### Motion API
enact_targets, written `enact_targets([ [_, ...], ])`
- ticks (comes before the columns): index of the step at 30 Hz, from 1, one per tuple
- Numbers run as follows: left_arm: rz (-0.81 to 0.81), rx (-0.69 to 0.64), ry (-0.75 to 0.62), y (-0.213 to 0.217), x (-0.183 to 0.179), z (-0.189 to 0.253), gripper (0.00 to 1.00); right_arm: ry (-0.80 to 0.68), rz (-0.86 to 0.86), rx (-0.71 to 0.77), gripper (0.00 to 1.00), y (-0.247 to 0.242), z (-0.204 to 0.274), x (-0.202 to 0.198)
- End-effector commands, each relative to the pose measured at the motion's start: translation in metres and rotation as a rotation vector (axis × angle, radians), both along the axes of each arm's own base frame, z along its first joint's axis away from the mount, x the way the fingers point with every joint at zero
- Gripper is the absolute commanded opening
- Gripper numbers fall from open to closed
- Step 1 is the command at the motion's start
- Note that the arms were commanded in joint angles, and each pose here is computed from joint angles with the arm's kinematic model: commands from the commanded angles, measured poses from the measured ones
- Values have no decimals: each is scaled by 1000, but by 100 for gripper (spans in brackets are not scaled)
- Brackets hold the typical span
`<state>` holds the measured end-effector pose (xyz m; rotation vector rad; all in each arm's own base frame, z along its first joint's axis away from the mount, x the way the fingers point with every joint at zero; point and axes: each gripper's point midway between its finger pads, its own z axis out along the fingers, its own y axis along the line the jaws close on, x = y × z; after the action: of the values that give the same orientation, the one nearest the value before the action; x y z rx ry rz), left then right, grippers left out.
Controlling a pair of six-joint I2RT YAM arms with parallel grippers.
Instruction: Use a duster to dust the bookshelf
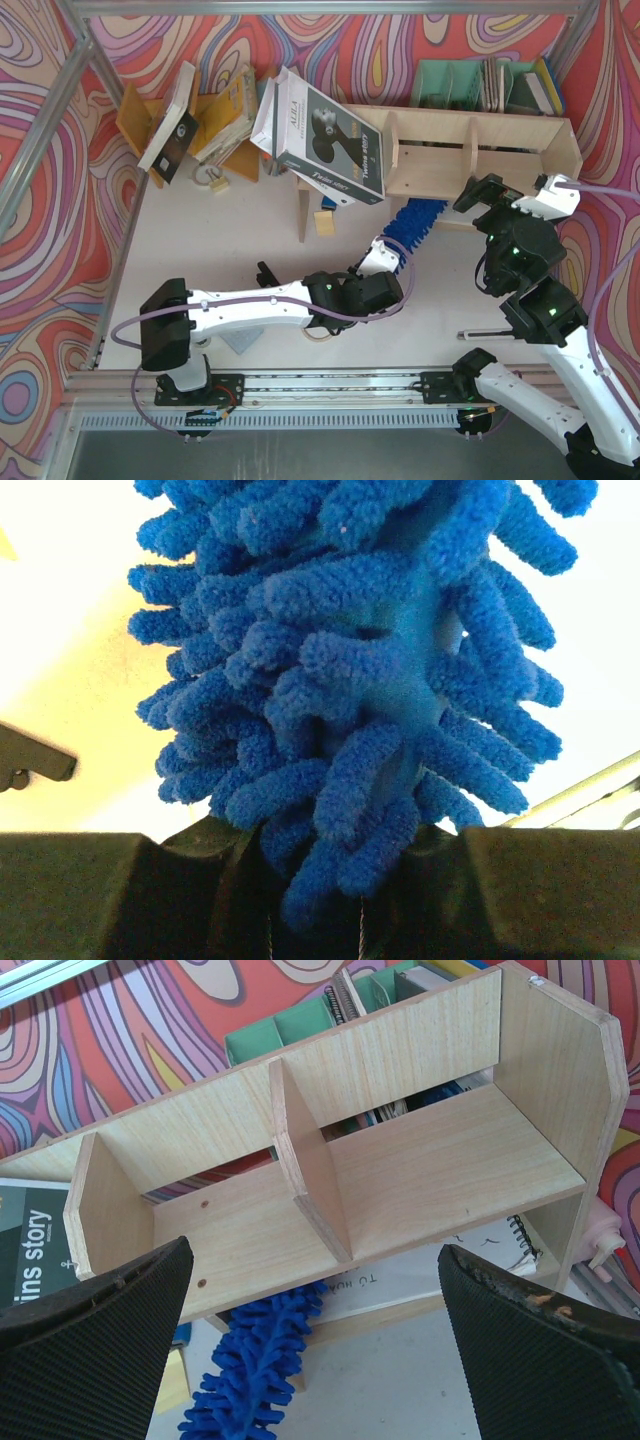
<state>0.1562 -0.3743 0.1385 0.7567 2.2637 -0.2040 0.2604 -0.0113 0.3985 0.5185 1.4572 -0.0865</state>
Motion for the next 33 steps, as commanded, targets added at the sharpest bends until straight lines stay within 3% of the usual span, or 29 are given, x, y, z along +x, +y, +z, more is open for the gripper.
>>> enact_targets([
  [1,-14,-3,-6,-6,1,-4,0,-14,-1,6,99,-1,7,-2],
  [10,-53,63,54,-6,-5,-20,0,-13,-1,6,99,-1,6,-2],
  [24,-56,-48,-56,-12,9,39,0,-27,-7,2,99,-3,14,-4],
  [33,-61,19,-2,-10,3,4,0,-22,-8,-1,99,-4,11,-5],
])
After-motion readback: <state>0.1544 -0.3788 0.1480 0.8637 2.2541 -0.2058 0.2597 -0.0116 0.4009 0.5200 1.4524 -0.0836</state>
